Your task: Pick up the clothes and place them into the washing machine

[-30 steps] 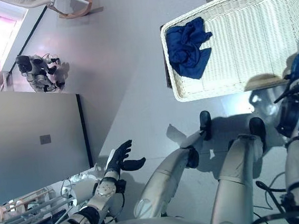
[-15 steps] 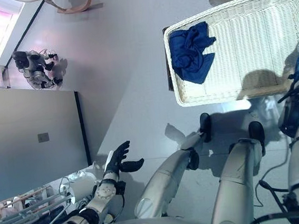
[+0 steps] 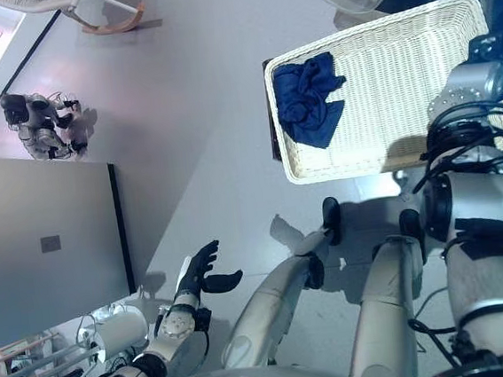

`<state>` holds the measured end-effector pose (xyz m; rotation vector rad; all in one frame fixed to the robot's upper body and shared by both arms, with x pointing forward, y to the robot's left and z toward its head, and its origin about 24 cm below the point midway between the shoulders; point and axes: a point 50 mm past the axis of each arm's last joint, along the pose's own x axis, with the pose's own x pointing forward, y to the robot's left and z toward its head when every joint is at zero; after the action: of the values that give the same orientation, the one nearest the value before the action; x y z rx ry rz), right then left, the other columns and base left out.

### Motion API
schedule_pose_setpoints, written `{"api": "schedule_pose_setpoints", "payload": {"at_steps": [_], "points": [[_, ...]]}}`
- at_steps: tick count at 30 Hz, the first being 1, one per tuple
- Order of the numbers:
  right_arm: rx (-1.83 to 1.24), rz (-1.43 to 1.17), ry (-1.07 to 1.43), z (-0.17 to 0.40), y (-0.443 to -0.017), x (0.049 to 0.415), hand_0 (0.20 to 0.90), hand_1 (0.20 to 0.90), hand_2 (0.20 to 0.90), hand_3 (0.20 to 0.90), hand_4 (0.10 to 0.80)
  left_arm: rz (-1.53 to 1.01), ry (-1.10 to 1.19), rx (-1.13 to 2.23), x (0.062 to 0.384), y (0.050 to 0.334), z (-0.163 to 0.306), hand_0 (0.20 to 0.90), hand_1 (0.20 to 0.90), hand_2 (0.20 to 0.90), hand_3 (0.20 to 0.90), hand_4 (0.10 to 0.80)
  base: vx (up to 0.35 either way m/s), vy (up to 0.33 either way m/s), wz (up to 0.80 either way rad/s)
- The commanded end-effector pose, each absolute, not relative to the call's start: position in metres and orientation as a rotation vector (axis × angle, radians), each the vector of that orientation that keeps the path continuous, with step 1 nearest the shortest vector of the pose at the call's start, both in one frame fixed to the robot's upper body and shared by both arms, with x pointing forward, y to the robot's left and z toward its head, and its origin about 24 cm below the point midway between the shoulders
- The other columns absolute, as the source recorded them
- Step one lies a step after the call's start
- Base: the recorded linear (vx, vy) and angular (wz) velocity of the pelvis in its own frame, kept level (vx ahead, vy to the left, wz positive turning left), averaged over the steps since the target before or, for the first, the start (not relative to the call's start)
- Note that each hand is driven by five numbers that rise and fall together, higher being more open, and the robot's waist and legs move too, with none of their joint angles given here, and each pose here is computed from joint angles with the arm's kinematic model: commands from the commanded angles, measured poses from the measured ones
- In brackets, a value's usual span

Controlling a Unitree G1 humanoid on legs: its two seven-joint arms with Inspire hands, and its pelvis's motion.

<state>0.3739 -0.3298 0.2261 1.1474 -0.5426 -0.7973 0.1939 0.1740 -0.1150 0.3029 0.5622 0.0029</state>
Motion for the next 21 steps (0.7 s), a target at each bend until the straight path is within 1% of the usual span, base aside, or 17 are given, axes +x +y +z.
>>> {"api": "schedule_pose_setpoints", "payload": {"at_steps": [1,5,8,12,15,18,21], "points": [[1.098,-0.653,-0.705,0.24,-0.331,0.369,0.9,0.9,0.9,0.9,0.8,0.132,0.604,0.333,0.189,0.215,-0.114,0.9,0.9,0.9,0.9,0.8,0.0,-0.012,0.04],[1.172,-0.602,-0.678,0.213,-0.307,0.375,0.9,0.9,0.9,0.9,0.8,0.116,0.603,0.325,0.19,0.212,-0.115,0.9,0.9,0.9,0.9,0.8,0.006,-0.031,0.04],[1.176,-0.59,-0.598,0.184,-0.289,0.377,0.9,0.9,0.9,0.9,0.8,0.116,0.614,0.324,0.187,0.212,-0.116,0.9,0.9,0.9,0.9,0.8,0.024,-0.053,0.02],[1.157,-0.595,-0.442,0.128,-0.263,0.371,0.9,0.9,0.9,0.9,0.8,0.119,0.643,0.323,0.181,0.212,-0.12,0.9,0.9,0.9,0.9,0.8,0.05,-0.064,0.0],[1.116,-0.586,-0.323,0.086,-0.243,0.358,0.9,0.9,0.9,0.9,0.8,0.137,0.676,0.323,0.172,0.217,-0.124,0.9,0.9,0.9,0.9,0.8,0.086,-0.072,0.04],[1.017,-0.553,-0.189,0.047,-0.224,0.336,0.9,0.9,0.9,0.9,0.8,0.163,0.721,0.329,0.16,0.224,-0.129,0.9,0.9,0.9,0.9,0.8,0.08,-0.079,0.08],[0.796,-0.483,-0.024,0.013,-0.207,0.314,0.9,0.9,0.9,0.9,0.8,0.194,0.762,0.34,0.148,0.233,-0.132,0.9,0.9,0.9,0.9,0.8,0.084,-0.109,0.04]]}}
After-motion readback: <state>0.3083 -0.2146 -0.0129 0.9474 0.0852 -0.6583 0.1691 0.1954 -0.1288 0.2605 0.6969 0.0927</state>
